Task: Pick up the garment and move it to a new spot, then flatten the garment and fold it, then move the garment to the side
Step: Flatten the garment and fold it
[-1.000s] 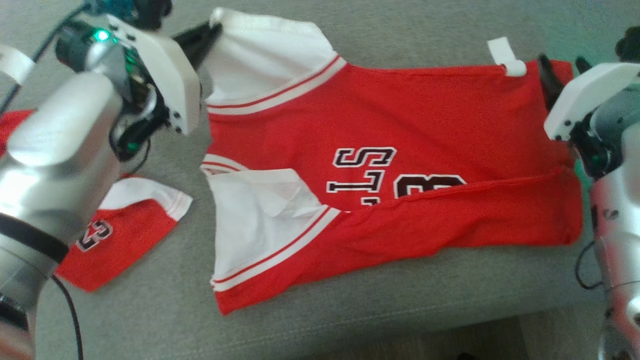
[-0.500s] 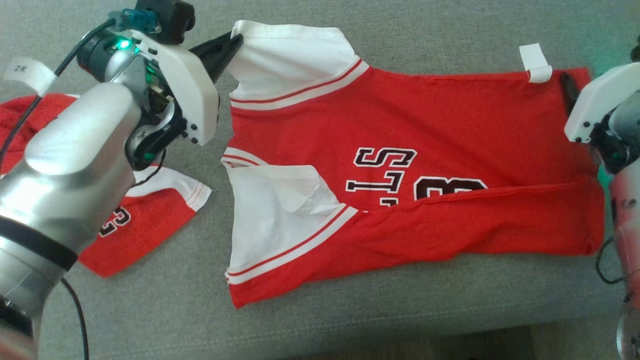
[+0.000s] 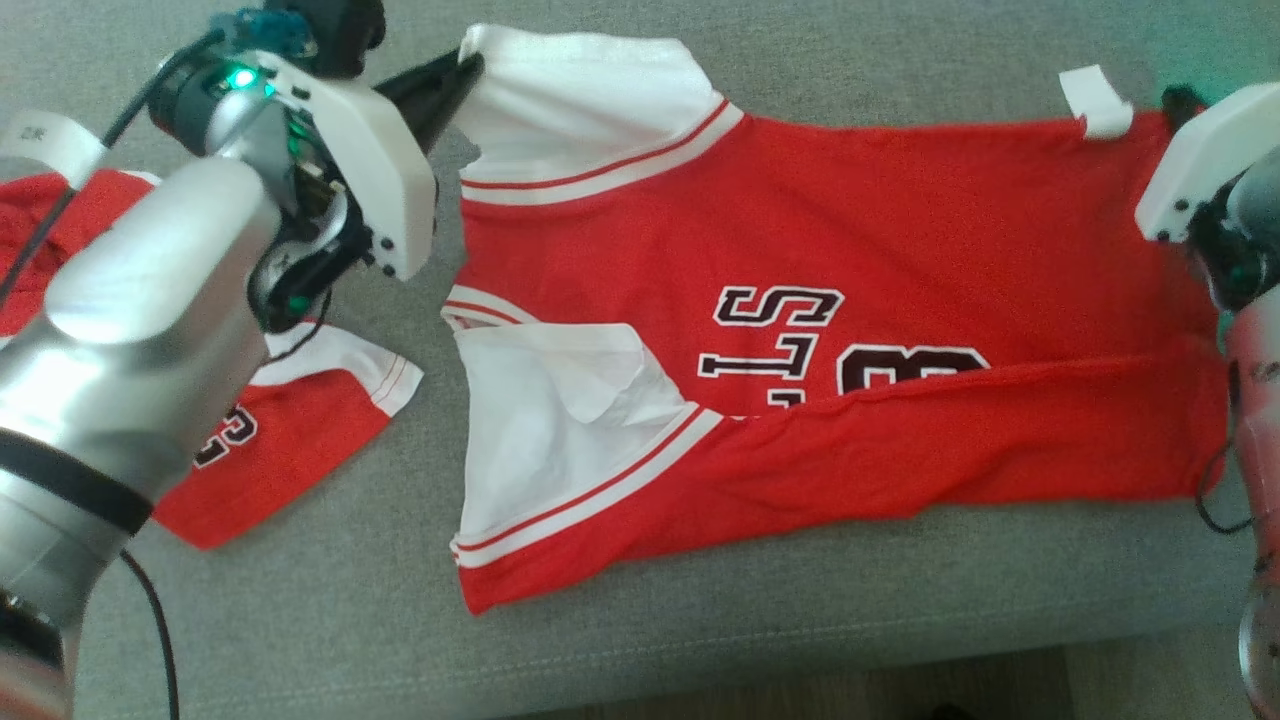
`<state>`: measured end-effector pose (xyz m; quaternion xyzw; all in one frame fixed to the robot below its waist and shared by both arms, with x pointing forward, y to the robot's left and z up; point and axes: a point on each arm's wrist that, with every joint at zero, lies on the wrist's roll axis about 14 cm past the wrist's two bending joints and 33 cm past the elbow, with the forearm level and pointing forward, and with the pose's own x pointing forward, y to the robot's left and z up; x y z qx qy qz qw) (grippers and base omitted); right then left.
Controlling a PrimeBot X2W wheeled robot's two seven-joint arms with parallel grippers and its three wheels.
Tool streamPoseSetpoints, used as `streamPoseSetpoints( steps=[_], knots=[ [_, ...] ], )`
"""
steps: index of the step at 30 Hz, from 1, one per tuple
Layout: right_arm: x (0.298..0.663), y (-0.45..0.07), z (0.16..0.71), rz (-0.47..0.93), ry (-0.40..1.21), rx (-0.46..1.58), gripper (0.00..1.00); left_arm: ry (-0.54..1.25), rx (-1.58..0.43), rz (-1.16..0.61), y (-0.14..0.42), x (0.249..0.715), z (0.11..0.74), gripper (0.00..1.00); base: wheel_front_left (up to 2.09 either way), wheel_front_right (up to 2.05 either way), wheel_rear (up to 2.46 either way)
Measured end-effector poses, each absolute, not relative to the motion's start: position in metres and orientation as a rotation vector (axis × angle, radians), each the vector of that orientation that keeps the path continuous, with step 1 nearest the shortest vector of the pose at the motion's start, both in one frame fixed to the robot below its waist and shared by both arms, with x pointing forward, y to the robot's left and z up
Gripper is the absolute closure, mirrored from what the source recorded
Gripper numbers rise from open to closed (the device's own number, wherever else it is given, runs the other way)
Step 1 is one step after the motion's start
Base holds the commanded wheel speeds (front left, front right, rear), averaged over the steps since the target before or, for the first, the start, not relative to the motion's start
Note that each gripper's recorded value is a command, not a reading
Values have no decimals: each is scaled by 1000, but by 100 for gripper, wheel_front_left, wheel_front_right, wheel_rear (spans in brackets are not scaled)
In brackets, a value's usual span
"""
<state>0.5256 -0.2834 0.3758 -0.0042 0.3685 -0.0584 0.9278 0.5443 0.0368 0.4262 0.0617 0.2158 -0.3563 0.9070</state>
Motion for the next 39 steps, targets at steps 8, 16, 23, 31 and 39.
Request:
streamPoseSetpoints(
  steps=[8, 16, 23, 31, 39],
  knots=[
    [569, -279, 418, -103, 521, -9, 100, 326, 102, -663, 42, 578, 450, 100, 0, 0, 0],
    [585, -281, 438, -114, 383, 3, 100, 219, 95, -615, 43, 594, 466, 100, 0, 0, 0],
    [578, -271, 454, -91, 347, 26, 100, 174, 127, -672, 36, 573, 485, 100, 0, 0, 0],
    [523, -284, 431, -99, 482, 30, 100, 209, 140, -762, 27, 503, 484, 100, 0, 0, 0],
    [486, -280, 430, -56, 570, 43, 100, 262, 185, -817, 25, 431, 491, 100, 0, 0, 0]
  ],
)
